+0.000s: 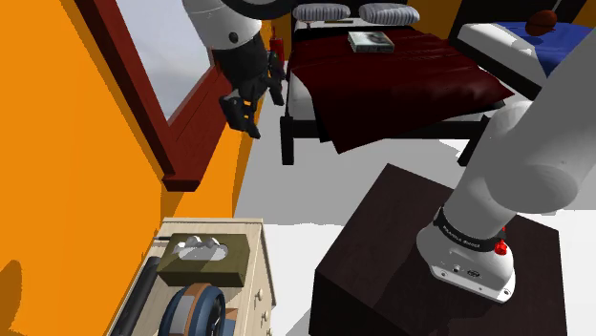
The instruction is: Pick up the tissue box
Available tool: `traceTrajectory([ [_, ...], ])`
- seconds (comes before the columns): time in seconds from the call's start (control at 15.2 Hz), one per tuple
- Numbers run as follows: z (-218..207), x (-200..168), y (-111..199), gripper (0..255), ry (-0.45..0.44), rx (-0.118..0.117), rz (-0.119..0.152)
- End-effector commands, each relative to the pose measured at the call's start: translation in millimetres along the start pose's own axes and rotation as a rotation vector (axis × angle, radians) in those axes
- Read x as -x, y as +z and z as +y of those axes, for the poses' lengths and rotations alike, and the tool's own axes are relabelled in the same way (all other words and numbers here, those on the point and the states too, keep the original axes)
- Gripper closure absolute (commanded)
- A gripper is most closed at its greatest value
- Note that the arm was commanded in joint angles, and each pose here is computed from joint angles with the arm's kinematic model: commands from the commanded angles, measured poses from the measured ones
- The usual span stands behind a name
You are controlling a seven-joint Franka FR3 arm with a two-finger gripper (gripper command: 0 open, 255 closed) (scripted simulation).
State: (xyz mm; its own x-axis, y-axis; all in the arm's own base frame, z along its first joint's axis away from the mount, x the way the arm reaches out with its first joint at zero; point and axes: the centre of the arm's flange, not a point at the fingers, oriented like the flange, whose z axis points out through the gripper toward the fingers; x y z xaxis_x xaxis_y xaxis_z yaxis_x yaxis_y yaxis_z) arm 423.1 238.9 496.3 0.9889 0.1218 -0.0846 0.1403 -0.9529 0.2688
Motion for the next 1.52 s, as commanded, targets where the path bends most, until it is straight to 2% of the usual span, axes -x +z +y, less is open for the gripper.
traceTrajectory([
  [0.0, -28.0, -9.2, 11.0, 0, -0.023, 0.027, -0.011],
  [0.59, -148.0, -51.0, 65.2, 0, -0.126, 0.150, -0.063],
  [1.19, -263.8, -77.5, 135.7, 0, -0.229, 0.273, -0.115],
  [1.45, -268.3, -78.8, 151.1, 0, -0.230, 0.273, -0.115],
])
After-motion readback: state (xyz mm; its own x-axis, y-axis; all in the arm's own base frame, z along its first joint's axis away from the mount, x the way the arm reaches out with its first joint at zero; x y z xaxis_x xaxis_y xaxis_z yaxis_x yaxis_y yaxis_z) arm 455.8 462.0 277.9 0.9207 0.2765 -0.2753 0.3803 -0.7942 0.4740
